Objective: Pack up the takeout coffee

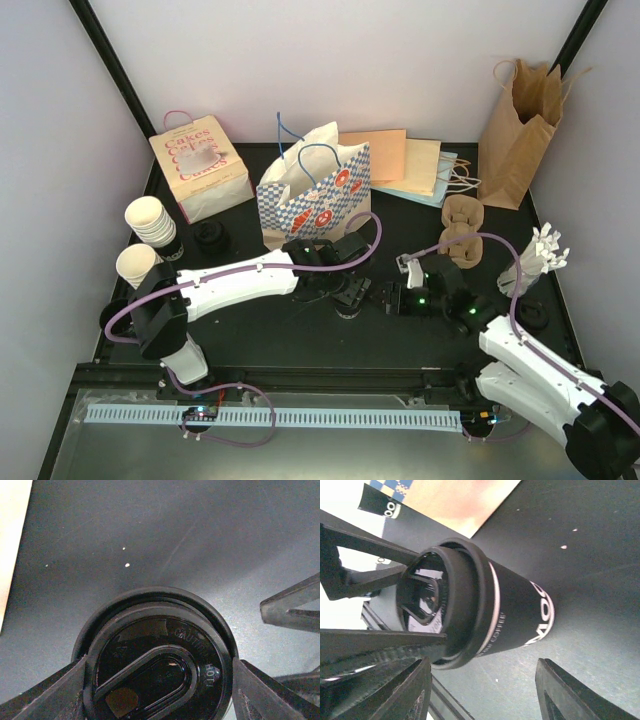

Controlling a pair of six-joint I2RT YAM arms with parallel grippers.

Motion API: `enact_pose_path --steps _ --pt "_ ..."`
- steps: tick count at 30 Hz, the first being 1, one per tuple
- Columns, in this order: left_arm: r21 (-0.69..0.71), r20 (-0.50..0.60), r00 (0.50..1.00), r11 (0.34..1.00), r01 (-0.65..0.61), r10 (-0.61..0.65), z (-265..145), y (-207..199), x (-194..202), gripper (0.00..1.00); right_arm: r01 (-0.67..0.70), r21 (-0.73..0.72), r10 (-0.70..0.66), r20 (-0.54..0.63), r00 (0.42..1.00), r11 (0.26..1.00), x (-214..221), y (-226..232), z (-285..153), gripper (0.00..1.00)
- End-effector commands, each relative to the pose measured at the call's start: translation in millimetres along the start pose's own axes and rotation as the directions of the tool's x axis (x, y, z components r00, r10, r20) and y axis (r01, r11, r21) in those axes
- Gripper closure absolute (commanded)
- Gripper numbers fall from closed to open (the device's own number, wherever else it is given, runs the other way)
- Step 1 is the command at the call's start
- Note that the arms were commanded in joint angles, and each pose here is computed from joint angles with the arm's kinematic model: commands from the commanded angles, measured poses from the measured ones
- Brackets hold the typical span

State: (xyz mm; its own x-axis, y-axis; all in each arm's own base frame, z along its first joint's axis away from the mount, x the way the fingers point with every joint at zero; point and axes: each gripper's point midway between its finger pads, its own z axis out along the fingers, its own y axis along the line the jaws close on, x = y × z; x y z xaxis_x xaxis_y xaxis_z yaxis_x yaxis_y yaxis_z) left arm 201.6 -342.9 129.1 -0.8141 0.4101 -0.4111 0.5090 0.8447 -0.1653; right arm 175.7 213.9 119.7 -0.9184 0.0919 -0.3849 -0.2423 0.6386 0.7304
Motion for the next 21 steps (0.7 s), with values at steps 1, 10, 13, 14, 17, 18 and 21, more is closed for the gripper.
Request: enact_pose_path --steps 1,10,13,14,17,18,21 --pt "-0.015 -0.1 0.995 1.0 -0.023 0.021 13 3 22 0.31 0.053 0.124 -0.051 -0.018 0.999 0.991 7 -20 -9 0.4" --pt "-0.006 -0.067 0.997 0.999 -0.038 0.038 -1 -2 7 0.3 0.096 0.275 -0.136 0.133 0.982 0.957 -20 -25 -46 0.34" --pt "-0.008 -0.064 0.997 0.999 -0.042 0.042 -3 -2 5 0.3 0.097 0.284 -0.148 0.161 0.976 0.954 -25 -22 -52 0.32" --pt "-0.008 -0.065 0.997 0.999 -0.042 0.042 -3 -3 5 0.29 0.096 0.285 -0.148 0.164 0.975 0.954 -26 -22 -52 0.31" --pt "-0.004 -0.067 0.997 0.999 -0.047 0.047 -3 -4 4 0.21 0.097 0.295 -0.151 0.166 0.975 0.951 -29 -22 -54 0.31" --pt "-0.004 -0.068 0.997 0.999 -0.048 0.047 -4 -4 4 0.2 0.097 0.3 -0.152 0.165 0.975 0.949 -29 -22 -54 0.31" --pt "-0.001 -0.061 0.997 0.999 -0.048 0.048 -6 -5 1 0.17 0.095 0.311 -0.155 0.173 0.973 0.946 -31 -21 -57 0.3"
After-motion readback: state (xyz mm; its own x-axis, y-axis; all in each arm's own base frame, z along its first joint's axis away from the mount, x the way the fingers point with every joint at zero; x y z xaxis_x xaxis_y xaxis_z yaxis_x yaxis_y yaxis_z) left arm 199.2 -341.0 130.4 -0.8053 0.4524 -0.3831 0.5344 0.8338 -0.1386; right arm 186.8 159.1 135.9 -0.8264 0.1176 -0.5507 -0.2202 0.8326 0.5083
